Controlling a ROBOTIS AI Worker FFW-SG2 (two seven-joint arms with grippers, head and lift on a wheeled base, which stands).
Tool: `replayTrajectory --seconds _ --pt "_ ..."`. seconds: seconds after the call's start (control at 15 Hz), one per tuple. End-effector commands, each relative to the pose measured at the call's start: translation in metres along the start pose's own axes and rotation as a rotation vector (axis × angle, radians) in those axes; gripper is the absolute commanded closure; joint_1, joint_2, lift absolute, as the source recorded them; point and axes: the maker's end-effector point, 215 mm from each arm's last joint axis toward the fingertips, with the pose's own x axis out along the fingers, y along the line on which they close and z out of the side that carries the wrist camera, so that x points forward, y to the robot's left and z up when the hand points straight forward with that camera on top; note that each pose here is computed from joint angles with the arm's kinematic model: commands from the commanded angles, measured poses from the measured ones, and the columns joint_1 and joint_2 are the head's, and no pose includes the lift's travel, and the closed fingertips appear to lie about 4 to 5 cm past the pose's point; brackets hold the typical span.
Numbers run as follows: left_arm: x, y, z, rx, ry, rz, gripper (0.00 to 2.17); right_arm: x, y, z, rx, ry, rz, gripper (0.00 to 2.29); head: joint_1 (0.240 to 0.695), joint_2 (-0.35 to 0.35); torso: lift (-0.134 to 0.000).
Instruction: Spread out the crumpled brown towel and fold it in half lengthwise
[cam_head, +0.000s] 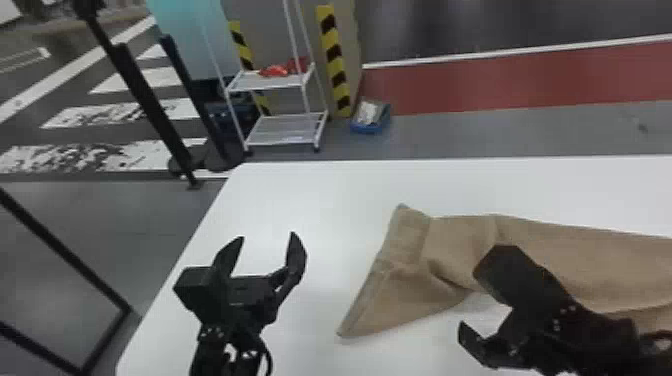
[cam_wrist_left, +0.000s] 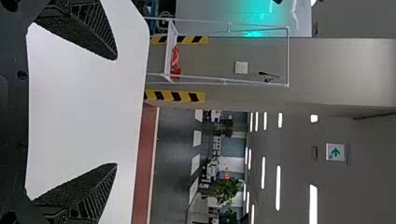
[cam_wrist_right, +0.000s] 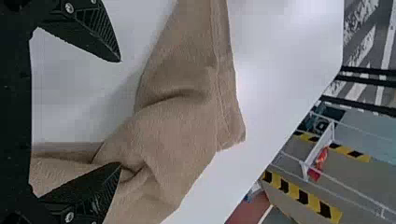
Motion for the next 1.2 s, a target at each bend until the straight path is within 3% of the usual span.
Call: replayTrajectory --seconds 0.0,0.33,0.53,0.8,1.13 --pt "-0.001 0.005 0.0 0.003 0.002 0.003 0.06 0.022 0.028 0.005 -0.102 0.009 0.034 0.11 0.695 0.344 -0.125" --pt "-0.003 0.006 0.004 0.006 -0.001 -0.01 0.06 0.049 0.058 0.008 -0.221 0.034 0.052 0.22 0.695 0.35 -0.125" --pt "-0.006 0.004 0.004 0.008 0.001 -0.017 0.06 0.056 0.071 0.01 -0.251 0.031 0.053 0.29 0.695 0.35 -0.125" --pt "-0.009 0.003 0.003 0.007 0.005 -0.021 0.06 0.065 0.077 0.01 -0.271 0.034 0.046 0.42 0.695 0.35 -0.125" --pt "-0.011 0.0 0.004 0.006 0.004 -0.024 0.06 0.067 0.058 0.015 -0.256 0.025 -0.01 0.55 0.695 0.35 -0.125"
